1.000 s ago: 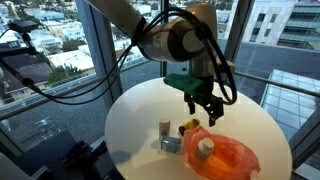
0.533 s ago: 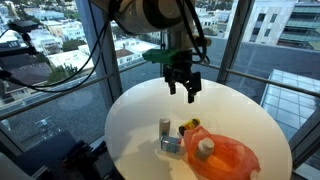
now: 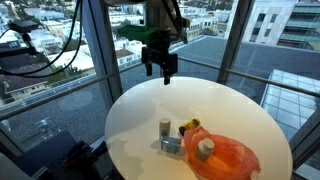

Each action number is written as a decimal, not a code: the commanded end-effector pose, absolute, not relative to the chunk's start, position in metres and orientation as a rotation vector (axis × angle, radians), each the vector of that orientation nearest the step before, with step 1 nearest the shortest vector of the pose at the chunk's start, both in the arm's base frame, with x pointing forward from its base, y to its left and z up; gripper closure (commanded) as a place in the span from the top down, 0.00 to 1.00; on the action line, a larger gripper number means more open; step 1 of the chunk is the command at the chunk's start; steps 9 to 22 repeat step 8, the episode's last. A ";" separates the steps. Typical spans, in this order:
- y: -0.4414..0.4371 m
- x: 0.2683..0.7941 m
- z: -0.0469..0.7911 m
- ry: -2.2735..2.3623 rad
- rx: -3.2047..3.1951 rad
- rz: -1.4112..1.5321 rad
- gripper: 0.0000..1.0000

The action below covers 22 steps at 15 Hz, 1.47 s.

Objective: Put the bottle in the plastic bag

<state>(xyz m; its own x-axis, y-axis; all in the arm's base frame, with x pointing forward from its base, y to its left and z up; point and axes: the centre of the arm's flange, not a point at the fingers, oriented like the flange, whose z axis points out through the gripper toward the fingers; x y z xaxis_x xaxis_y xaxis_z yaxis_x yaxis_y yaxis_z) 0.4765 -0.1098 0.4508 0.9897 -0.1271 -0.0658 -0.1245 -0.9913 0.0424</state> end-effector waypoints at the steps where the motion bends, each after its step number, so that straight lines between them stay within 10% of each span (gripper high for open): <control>1: -0.103 0.464 0.466 -0.120 3.153 -0.142 1.00; 22: -0.103 0.468 0.451 -0.148 3.144 -0.189 1.00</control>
